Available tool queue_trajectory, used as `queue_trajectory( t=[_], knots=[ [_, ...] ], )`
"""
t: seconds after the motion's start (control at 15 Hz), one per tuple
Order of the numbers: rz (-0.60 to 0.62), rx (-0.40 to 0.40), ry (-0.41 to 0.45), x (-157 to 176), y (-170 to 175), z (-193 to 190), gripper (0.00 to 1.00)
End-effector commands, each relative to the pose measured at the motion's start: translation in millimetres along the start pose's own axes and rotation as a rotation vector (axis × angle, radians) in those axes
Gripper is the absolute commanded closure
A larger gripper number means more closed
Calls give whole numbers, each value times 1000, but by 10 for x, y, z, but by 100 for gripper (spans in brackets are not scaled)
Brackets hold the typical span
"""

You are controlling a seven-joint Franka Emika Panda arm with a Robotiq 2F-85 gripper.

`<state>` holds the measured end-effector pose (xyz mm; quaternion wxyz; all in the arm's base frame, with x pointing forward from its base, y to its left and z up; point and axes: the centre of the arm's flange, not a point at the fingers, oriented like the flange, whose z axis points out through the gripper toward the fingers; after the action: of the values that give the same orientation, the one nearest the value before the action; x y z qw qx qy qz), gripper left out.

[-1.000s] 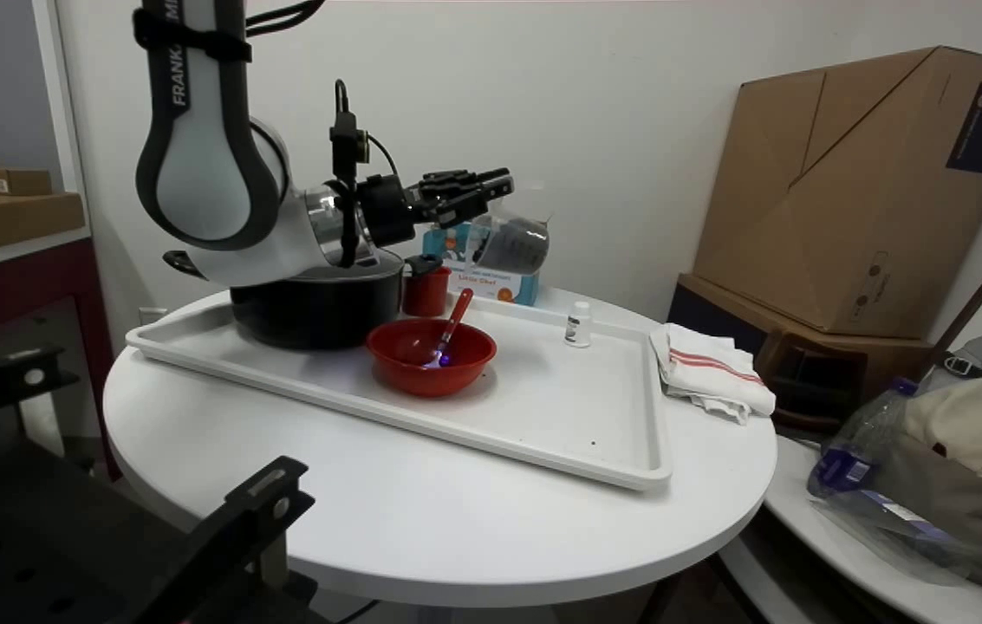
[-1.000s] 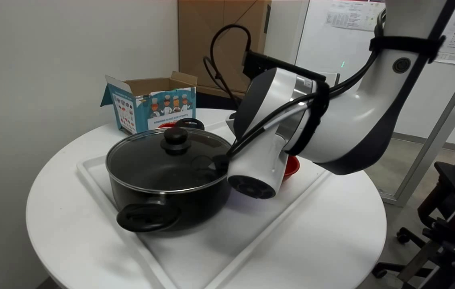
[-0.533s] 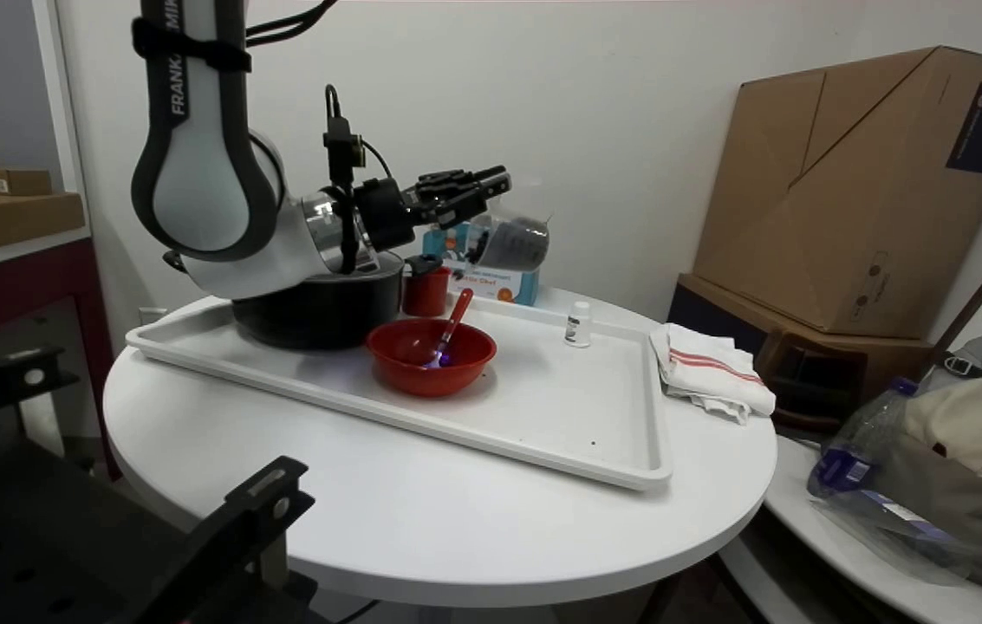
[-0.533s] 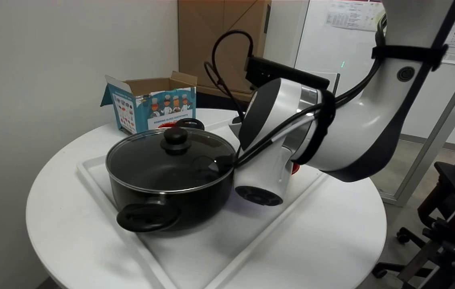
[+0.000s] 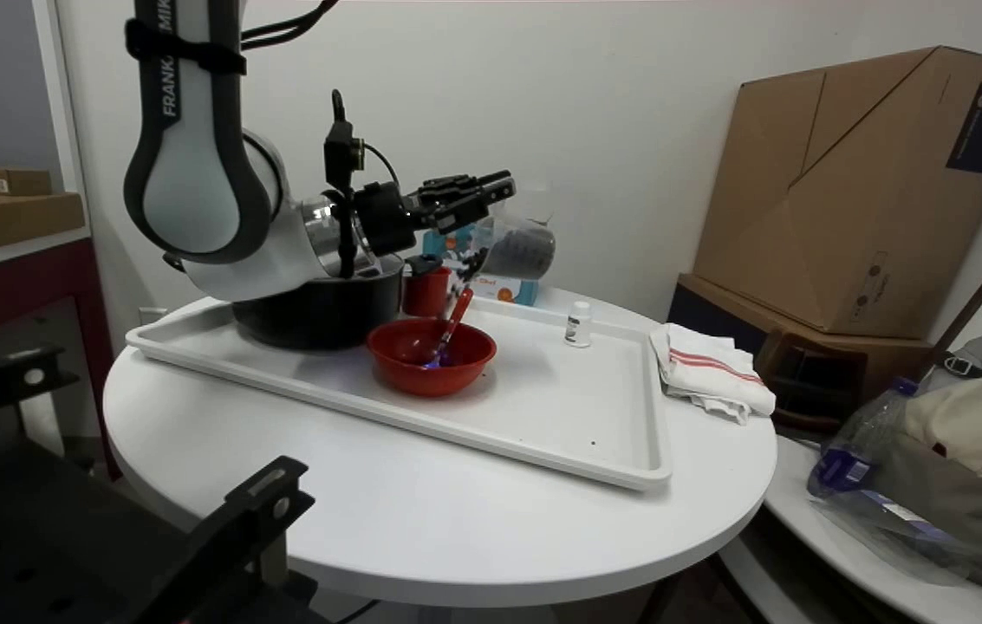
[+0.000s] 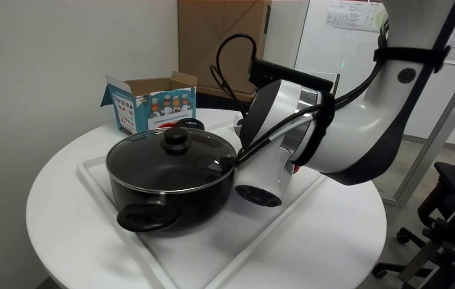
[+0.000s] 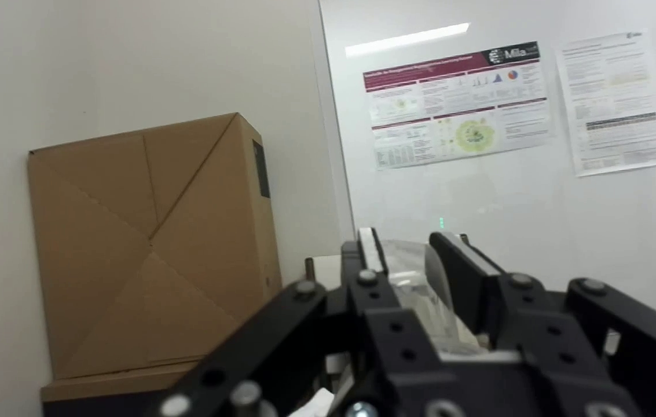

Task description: Pour some contents of the jug into the red bowl

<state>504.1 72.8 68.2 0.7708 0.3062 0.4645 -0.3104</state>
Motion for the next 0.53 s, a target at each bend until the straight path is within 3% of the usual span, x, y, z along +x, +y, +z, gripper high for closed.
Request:
queue_trajectory(
  t=[0.0, 0.47],
  knots=[
    [-97, 162, 64, -55, 13, 105, 88],
    [-167, 453, 179, -69, 26, 323, 88]
  ],
)
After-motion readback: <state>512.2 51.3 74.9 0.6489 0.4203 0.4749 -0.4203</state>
